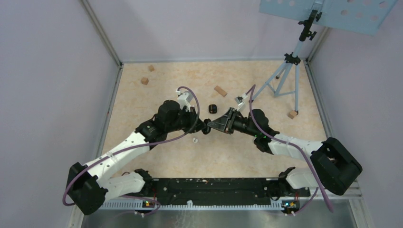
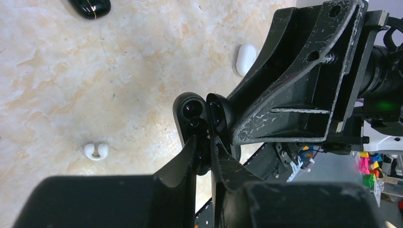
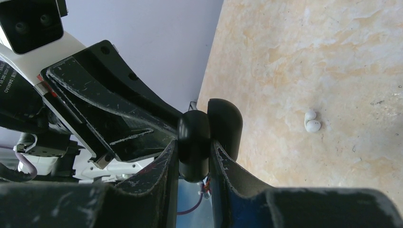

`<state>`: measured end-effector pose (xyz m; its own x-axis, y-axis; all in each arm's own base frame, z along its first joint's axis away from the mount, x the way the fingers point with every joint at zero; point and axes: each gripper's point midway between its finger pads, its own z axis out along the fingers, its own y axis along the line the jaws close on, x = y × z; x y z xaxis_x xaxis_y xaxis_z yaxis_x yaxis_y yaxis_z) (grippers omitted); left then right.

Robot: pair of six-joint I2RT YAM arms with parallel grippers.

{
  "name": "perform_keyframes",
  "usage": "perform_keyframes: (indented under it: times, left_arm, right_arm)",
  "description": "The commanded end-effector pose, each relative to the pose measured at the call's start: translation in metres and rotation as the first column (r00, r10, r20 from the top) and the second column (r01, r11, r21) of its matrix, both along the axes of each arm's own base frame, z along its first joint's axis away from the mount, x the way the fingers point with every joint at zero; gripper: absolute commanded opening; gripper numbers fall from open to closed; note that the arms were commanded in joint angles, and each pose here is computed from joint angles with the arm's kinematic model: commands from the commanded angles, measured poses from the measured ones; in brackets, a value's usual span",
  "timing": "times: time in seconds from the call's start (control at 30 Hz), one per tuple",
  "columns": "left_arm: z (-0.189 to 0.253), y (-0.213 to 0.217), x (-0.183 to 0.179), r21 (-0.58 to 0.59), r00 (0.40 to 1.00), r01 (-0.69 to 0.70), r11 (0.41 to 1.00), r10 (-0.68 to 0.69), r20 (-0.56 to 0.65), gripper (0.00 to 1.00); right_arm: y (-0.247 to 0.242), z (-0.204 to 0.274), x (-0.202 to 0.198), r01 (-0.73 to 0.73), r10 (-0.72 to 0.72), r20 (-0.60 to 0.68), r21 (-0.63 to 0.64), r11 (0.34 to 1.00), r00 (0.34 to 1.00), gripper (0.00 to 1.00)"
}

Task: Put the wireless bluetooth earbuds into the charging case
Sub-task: Place the right earbud at the center of the board.

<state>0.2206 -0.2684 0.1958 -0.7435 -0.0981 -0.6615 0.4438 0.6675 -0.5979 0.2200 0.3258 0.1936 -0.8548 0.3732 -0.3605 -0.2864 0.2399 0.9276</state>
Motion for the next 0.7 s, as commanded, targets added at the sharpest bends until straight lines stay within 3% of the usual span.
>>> perform_keyframes:
  times: [0.0, 0.23, 0.67]
  left_arm:
    - [0.020, 0.000, 0.004, -0.021, 0.999, -0.010, 1.000, 0.011, 0.053, 0.13]
    - [0.025, 0.001, 0.004, -0.019, 0.998, -0.015, 1.000, 0.016, 0.060, 0.00]
    - [0.034, 0.012, 0.007, -0.038, 0.992, -0.086, 0.996, 0.089, 0.085, 0.00]
  right_arm:
    - [0.005, 0.022, -0.007, -0.035, 0.031, 0.059, 0.064, 0.997, 0.998, 0.00]
    - [0.005, 0.023, -0.006, -0.033, 0.029, 0.060, 0.066, 0.997, 0.998, 0.00]
    - [0.005, 0.021, -0.005, -0.029, 0.025, 0.054, 0.068, 0.997, 0.998, 0.00]
